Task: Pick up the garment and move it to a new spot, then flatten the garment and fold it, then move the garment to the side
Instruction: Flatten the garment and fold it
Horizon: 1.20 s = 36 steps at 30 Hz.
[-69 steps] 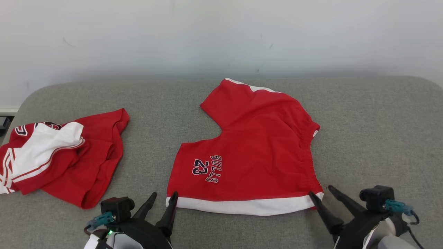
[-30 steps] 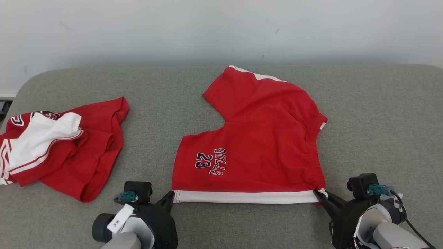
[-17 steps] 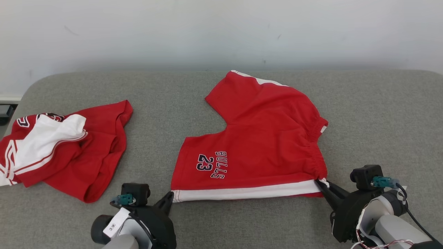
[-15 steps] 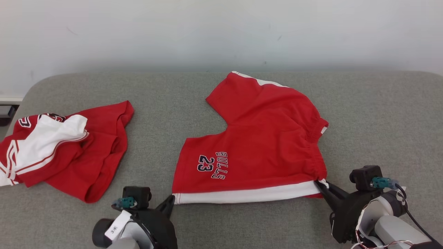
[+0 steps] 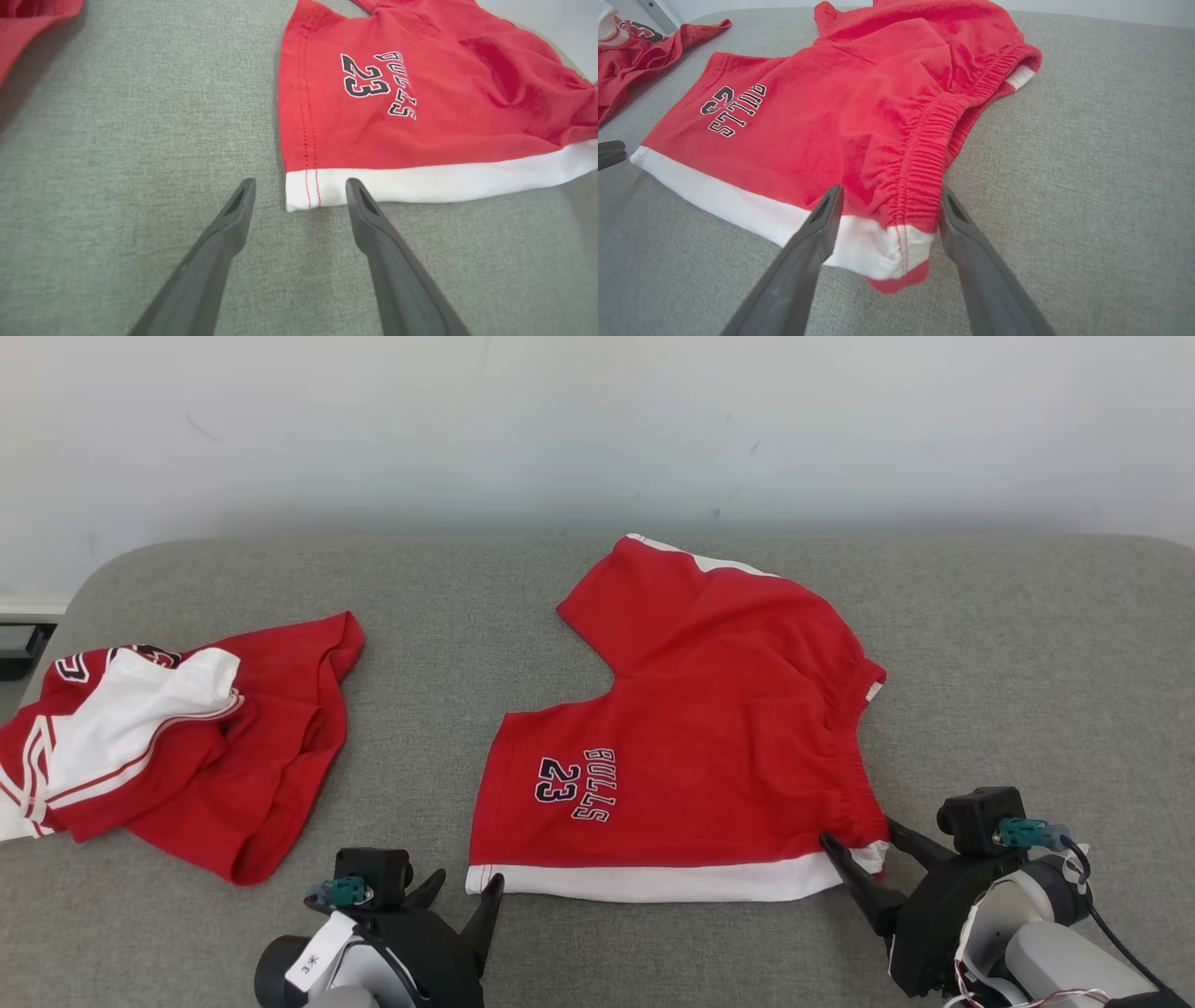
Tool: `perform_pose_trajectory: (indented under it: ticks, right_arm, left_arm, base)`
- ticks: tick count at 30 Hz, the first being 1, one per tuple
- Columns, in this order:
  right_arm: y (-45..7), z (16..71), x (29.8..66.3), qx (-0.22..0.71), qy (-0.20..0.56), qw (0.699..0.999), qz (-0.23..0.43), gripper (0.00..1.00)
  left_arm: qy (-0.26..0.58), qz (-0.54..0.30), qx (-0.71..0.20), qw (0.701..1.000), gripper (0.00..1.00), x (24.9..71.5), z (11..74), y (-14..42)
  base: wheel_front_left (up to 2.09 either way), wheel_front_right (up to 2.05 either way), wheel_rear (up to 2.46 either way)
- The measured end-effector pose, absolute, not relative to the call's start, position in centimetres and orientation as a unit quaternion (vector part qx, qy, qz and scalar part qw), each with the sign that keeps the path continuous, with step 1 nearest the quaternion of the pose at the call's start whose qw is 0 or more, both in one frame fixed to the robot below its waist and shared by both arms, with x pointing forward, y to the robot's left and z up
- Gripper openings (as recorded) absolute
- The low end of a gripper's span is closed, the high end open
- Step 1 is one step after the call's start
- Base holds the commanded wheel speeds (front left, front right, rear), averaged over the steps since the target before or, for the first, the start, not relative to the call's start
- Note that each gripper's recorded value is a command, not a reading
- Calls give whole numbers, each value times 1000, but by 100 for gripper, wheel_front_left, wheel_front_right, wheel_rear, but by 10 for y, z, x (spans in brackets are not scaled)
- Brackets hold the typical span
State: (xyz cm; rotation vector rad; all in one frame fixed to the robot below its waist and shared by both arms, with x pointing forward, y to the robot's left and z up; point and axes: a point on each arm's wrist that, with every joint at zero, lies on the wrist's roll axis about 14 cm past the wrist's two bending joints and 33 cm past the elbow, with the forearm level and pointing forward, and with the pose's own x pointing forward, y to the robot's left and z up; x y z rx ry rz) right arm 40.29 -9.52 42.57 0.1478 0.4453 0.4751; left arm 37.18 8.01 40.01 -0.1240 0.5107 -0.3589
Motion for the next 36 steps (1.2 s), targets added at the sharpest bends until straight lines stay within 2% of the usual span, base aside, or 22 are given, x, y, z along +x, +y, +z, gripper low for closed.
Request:
perform_pose_trajectory:
  ticks: [20, 21, 22, 23, 24, 25, 36]
  right_arm:
    - [-101, 411, 396, 57, 248, 940, 228, 100]
    - [-101, 410, 395, 55, 250, 939, 228, 100]
    - [-101, 408, 394, 53, 255, 938, 228, 100]
    - [-101, 407, 393, 50, 259, 937, 229, 95]
    - [-101, 405, 392, 48, 262, 936, 230, 47]
    - [-101, 405, 391, 47, 262, 936, 230, 0]
    - [-100, 421, 402, 64, 233, 943, 228, 0]
  left_arm:
    - [275, -185, -37, 943, 100, 376, 388, 78]
    - [275, -188, -30, 943, 87, 377, 388, 78]
    - [277, -189, -30, 942, 63, 377, 388, 77]
    - [278, -190, -36, 941, 39, 377, 388, 75]
    - [281, -192, -42, 939, 0, 376, 388, 72]
    - [287, -197, -43, 937, 0, 374, 386, 69]
    - [263, -191, -39, 945, 0, 382, 394, 75]
  base:
    - [0, 0, 0]
    - [0, 0, 0]
    - [0, 0, 0]
    - [0, 0, 0]
    - [0, 0, 0]
    - [0, 0, 0]
    - [0, 0, 0]
